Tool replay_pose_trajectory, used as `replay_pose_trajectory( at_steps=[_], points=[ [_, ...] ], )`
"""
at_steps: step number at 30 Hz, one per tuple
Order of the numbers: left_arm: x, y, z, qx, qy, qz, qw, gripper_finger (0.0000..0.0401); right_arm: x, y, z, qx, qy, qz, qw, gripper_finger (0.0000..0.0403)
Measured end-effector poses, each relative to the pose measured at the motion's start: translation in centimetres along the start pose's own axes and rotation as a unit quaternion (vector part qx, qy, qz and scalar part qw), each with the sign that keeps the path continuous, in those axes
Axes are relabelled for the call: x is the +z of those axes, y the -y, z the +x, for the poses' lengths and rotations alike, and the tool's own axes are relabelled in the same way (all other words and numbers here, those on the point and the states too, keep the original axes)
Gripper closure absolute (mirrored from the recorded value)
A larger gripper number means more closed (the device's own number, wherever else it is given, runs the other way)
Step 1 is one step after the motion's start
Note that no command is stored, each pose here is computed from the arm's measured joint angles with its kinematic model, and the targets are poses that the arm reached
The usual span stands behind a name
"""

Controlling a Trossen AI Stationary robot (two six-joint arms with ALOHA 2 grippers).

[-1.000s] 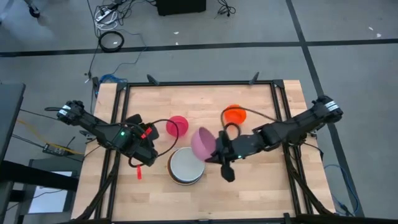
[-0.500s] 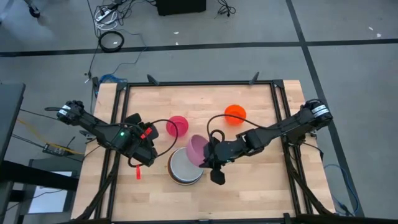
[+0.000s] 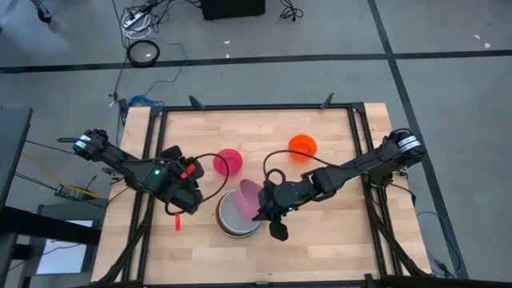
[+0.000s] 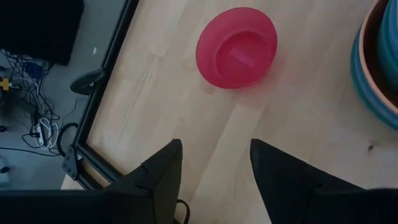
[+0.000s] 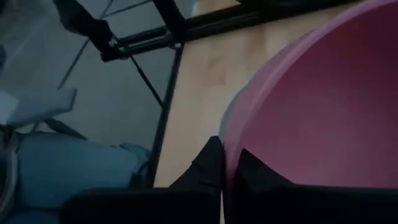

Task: Nest bowls inside each other
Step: Stack the pink bowl on top of the the gray bowl, then stack the light orange bowl on top of the the pink bowl

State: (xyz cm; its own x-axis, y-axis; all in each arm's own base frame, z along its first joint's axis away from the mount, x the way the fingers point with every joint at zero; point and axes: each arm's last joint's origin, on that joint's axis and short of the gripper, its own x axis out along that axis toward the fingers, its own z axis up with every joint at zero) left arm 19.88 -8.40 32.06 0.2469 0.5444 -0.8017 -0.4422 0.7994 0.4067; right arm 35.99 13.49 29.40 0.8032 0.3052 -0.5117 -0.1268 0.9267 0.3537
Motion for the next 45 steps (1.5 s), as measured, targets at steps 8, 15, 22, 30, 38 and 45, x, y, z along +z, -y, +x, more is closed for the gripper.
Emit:
replay_pose_trajectory(
  at_steps=[8, 15, 22, 30, 38, 45],
  points=[
    [0.0, 0.0, 0.0, 0.0, 0.0, -0.001, 1.0, 0.0203, -0.3, 0.1, 0.6, -0.001, -0.009, 0.0, 1.0, 0.0361],
    [0.0, 0.0, 0.0, 0.001, 0.0, -0.001, 1.0, 0.0203, -0.4, 0.2, 0.6, -0.006, -0.014, 0.016, 1.0, 0.0292],
    [-0.1, -0.1, 0.0, 0.003, -0.002, 0.001, 1.0, 0.0203, -0.6, 0.7, -1.3, -0.082, -0.031, 0.002, 0.996, 0.0274],
    [-0.1, -0.1, 0.0, 0.004, 0.0, 0.001, 1.0, 0.0203, -1.2, 2.7, -6.7, -0.304, -0.08, -0.058, 0.948, 0.0276],
    [0.0, -0.1, 0.0, 0.008, 0.005, 0.0, 1.0, 0.0203, -1.9, 7.9, -8.6, -0.397, -0.184, 0.025, 0.899, 0.0277],
    [0.0, -0.1, 0.0, 0.009, 0.006, 0.0, 1.0, 0.0203, -2.4, 12.5, -8.1, -0.383, -0.231, 0.112, 0.887, 0.0275]
  ],
)
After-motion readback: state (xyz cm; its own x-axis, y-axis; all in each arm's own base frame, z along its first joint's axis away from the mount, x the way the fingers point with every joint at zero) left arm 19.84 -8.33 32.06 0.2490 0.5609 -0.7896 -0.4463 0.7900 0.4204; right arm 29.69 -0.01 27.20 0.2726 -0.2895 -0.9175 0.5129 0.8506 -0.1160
